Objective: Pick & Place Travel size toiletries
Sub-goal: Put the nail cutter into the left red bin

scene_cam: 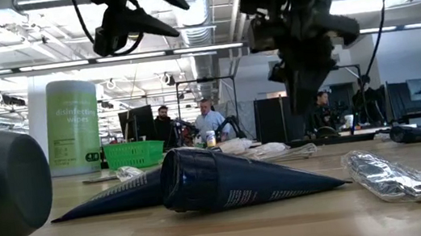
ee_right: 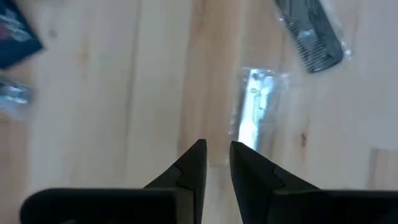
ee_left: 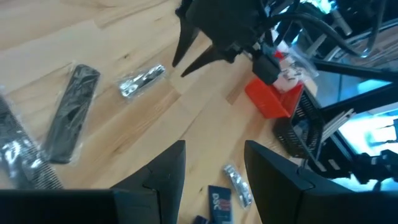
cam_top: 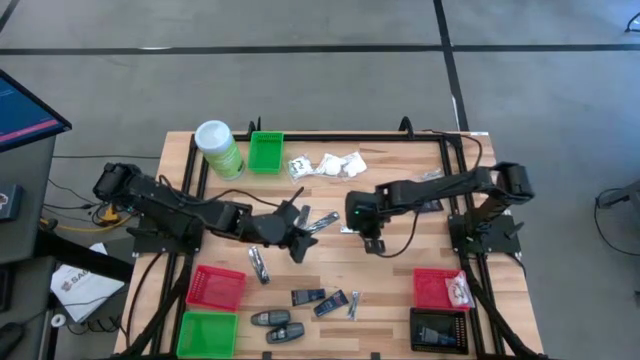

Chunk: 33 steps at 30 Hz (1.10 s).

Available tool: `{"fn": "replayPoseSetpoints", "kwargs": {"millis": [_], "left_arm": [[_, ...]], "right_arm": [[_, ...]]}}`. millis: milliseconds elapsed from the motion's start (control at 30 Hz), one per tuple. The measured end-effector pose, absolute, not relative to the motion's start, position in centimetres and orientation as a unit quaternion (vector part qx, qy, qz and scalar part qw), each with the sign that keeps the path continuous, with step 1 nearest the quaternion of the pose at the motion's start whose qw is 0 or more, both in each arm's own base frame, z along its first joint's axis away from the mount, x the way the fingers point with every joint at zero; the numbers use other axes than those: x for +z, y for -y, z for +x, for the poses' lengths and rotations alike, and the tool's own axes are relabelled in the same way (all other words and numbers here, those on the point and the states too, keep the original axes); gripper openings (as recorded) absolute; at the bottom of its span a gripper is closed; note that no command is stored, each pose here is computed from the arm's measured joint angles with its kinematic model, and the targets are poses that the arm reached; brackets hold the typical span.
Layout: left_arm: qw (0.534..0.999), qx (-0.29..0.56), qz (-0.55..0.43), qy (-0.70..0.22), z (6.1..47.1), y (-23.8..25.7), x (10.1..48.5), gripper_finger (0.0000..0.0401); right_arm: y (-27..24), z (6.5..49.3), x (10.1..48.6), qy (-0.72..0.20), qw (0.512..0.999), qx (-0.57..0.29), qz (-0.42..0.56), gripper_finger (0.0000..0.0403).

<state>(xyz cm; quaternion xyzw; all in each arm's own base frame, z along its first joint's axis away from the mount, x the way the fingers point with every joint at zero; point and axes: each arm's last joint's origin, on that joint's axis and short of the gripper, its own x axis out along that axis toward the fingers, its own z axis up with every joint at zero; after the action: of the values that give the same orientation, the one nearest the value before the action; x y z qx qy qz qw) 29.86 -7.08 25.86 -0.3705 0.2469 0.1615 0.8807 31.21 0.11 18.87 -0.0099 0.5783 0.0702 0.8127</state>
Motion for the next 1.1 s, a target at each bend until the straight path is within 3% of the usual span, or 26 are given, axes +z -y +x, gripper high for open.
{"fn": "replayPoseSetpoints", "kwargs": {"millis": [233,667,1100], "left_arm": [[0.882,0.165,-0.359,-0.258,29.7,7.2,25.7,0.0159],[0.899,0.243,-0.308,-0.192,28.9,8.8,25.9,0.0159],[0.894,0.239,-0.330,-0.187,28.7,9.5,25.9,0.0159]], "right_arm": [[0.5,31.4,18.5,-0.578,0.812,0.077,-0.023,0.0090],[1.9,32.1,17.2,-0.581,0.811,0.064,-0.016,0.0240],[1.7,32.6,14.4,-0.617,0.784,0.071,-0.016,0.0248]]}}
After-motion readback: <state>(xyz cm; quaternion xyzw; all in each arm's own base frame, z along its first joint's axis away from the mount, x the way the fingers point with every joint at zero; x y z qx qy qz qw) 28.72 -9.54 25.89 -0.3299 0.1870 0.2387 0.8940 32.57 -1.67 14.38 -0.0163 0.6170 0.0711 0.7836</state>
